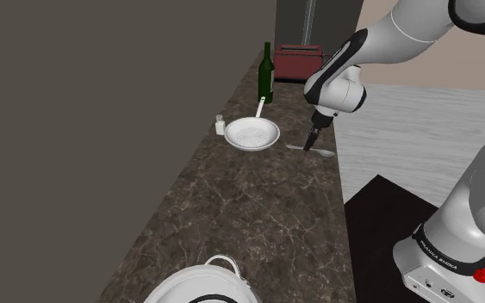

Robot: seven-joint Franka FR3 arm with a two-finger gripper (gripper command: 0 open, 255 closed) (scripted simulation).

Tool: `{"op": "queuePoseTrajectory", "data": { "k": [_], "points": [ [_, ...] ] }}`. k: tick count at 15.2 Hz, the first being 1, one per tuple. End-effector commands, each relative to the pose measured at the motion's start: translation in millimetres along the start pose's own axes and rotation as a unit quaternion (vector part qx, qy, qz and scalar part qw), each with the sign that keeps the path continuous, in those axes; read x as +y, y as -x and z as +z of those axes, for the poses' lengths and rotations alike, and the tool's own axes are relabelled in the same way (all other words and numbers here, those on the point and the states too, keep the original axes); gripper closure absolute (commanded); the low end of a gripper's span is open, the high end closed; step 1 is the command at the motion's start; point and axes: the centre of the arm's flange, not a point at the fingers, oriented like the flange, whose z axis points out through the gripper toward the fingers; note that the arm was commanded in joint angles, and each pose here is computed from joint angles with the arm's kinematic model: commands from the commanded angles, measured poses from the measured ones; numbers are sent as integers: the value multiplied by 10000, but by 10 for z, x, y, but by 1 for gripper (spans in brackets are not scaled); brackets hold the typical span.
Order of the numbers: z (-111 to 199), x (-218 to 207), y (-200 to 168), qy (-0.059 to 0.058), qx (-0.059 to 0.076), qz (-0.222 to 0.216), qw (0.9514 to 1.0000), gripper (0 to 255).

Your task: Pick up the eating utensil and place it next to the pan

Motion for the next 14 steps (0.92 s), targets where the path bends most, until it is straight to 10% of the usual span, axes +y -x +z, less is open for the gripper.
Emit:
{"op": "queuePoseTrajectory", "data": {
  "k": [1,14],
  "points": [
    [0,0,0,0,0,0,10000,0],
    [-500,0,0,0,0,0,10000,0]
  ]
}}
